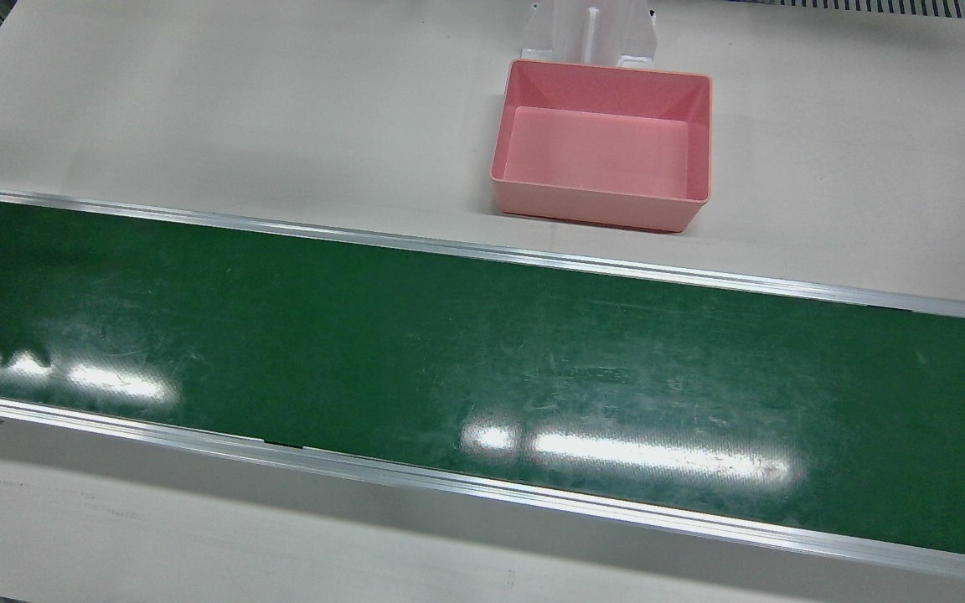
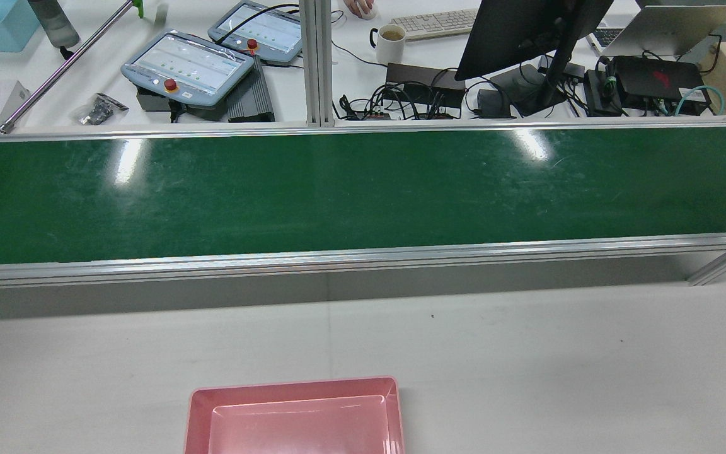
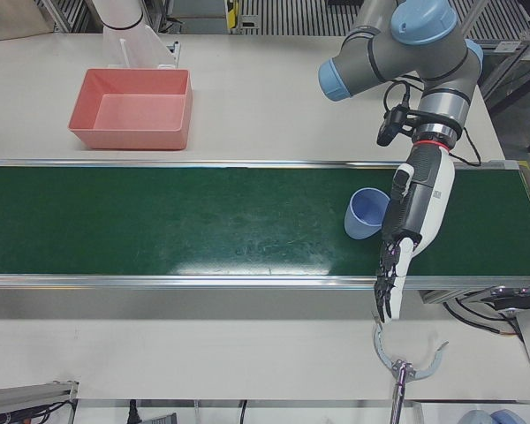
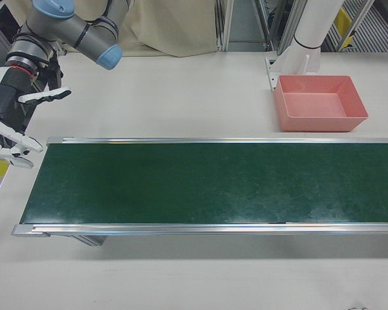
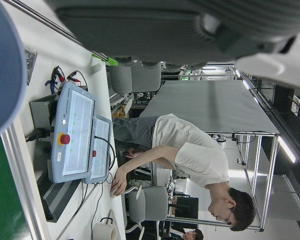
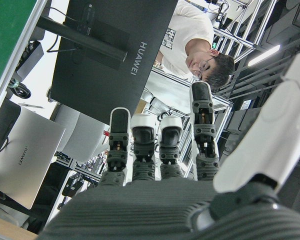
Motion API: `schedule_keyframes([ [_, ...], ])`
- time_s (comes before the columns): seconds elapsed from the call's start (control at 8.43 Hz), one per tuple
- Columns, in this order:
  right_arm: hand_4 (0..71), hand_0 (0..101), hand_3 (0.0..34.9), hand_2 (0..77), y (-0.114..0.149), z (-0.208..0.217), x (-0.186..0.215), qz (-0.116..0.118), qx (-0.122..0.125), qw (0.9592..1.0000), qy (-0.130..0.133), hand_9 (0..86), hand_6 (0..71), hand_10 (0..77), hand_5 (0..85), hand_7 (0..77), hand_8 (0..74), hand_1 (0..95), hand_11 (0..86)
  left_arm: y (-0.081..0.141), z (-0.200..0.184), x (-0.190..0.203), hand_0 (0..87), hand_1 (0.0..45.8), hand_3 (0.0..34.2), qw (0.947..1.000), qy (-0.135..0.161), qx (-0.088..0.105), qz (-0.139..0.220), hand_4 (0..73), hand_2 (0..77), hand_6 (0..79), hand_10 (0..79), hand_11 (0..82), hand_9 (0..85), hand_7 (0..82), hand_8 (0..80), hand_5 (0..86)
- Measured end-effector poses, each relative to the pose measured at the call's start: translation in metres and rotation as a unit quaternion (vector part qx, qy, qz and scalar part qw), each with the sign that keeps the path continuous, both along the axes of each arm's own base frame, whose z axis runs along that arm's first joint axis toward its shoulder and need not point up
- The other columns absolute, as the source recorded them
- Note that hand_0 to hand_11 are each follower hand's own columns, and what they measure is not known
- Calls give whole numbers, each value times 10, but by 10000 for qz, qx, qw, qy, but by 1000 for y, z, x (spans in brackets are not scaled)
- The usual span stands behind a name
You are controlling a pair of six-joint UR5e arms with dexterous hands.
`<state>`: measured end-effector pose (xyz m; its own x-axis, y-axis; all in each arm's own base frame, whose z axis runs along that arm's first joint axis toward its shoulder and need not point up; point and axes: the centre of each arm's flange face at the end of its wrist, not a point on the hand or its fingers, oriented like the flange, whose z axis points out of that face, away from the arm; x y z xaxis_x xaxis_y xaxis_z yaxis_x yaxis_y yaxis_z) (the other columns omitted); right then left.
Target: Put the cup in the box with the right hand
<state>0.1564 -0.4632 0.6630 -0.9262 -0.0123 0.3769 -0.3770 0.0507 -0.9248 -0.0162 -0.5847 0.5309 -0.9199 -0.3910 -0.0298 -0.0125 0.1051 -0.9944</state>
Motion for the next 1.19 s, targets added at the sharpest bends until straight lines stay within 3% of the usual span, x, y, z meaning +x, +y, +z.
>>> schedule_keyframes([
  [1.19, 365, 463, 0, 16, 5, -1, 0, 2, 8, 10000, -4, 676, 284, 218, 60, 698, 420, 5, 322, 0, 0, 0, 0, 5, 0, 10000, 0, 1, 0, 0, 5, 0, 0, 0, 0, 0, 0, 0],
])
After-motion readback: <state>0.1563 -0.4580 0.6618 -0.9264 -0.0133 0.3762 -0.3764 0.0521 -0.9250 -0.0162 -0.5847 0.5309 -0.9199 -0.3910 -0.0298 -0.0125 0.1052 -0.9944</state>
